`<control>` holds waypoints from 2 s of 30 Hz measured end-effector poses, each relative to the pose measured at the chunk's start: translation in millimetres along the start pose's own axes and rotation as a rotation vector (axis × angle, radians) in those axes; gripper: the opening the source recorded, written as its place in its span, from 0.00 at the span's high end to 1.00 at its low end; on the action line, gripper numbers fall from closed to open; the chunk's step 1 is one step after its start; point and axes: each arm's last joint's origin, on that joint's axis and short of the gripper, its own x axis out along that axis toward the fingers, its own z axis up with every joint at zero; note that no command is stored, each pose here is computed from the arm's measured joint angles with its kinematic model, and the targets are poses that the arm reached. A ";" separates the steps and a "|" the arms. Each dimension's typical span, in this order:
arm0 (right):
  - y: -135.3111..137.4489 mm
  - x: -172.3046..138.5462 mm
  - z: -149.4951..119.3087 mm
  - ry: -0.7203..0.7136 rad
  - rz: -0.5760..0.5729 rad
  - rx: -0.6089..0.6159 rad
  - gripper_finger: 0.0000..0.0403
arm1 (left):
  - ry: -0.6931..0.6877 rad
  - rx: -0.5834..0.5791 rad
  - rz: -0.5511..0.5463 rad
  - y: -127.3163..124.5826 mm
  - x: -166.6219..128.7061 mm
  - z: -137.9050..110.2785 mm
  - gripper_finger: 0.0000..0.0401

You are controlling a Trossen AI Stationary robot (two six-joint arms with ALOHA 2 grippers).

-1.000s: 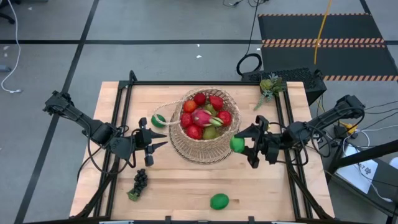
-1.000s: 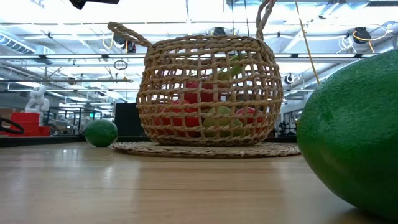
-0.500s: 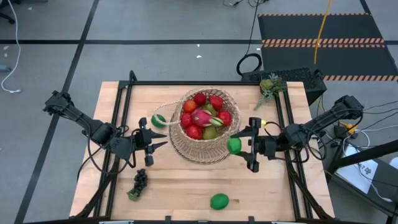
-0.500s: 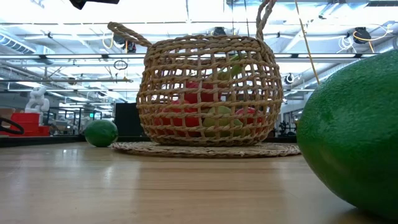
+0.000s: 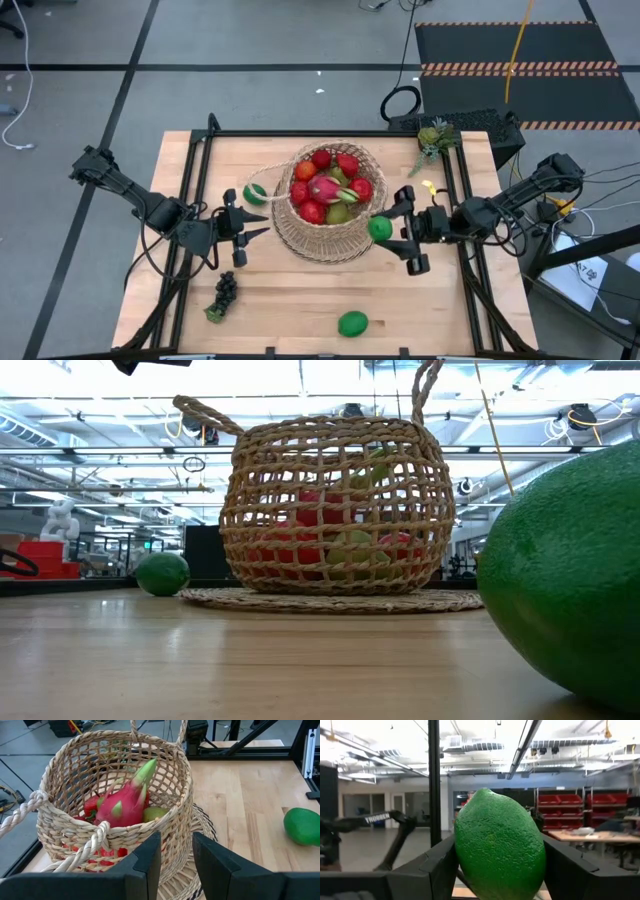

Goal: Build produce basket
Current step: Put the top right green lime into the basket

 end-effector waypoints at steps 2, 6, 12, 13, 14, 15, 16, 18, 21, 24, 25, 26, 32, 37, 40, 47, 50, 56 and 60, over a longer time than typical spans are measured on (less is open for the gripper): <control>0.0 0.1 -0.1 0.001 0.000 0.034 0.42 | 0.000 0.000 0.000 0.1 0.0 0.0 0.72; 0.0 0.1 -0.1 0.001 0.000 0.094 0.42 | -0.001 -0.001 0.000 0.0 0.0 0.1 0.72; 0.0 0.1 -0.1 0.001 0.000 0.175 0.42 | -0.001 -0.001 0.000 0.0 0.0 0.1 0.72; 0.0 0.1 -0.1 0.001 0.000 0.194 0.42 | 0.000 0.000 0.000 0.0 0.0 0.0 0.72; 0.0 0.1 -0.1 0.001 -0.001 0.215 0.42 | 0.000 0.000 0.000 0.0 0.0 0.0 0.72; 0.0 0.1 -0.2 0.001 -0.002 0.237 0.42 | 0.000 0.000 0.000 0.0 0.0 0.0 0.72; 0.0 0.0 -0.1 0.001 -0.002 0.254 0.42 | 0.000 0.000 0.000 0.1 0.0 0.0 0.72; 0.0 0.1 -0.2 0.001 -0.002 0.272 0.42 | 0.000 0.000 0.000 0.0 0.0 0.0 0.72; 0.0 0.1 -0.2 0.001 -0.001 0.289 0.42 | 0.000 0.000 0.000 0.0 0.0 0.0 0.72; 0.0 0.0 -0.1 0.001 0.001 0.289 0.42 | -0.001 0.000 0.000 0.0 0.0 0.1 0.72; 0.1 0.1 -0.2 0.001 0.003 0.288 0.42 | -0.002 -0.002 0.000 0.0 0.0 0.2 0.72; 0.1 0.1 -0.2 0.002 0.003 0.287 0.42 | -0.004 -0.004 -0.002 -0.2 0.0 0.5 0.72; -0.6 0.0 -2.6 0.024 -0.030 0.226 0.42 | -0.005 -0.012 -0.002 -0.2 0.0 0.7 0.72; -2.1 3.2 -12.2 0.068 -0.152 0.101 0.42 | -0.005 -0.013 -0.002 -0.2 0.0 0.7 0.72; -4.0 8.5 -17.1 0.112 -0.227 0.038 0.42 | -0.005 -0.013 -0.002 -0.2 0.0 0.7 0.72; -15.8 46.8 -12.4 0.314 -0.339 -0.070 0.42 | -0.005 -0.012 -0.001 -0.1 0.0 0.6 0.72; -29.5 65.6 -9.5 0.426 -0.403 -0.094 0.42 | -0.004 -0.012 -0.001 -0.1 0.0 0.5 0.72; -59.7 100.9 -10.6 0.582 -0.505 -0.157 0.42 | -0.003 -0.010 -0.001 -0.1 0.0 0.4 0.72; -84.6 114.8 -16.2 0.664 -0.562 -0.179 0.42 | -0.003 -0.011 -0.001 -0.1 0.0 0.4 0.72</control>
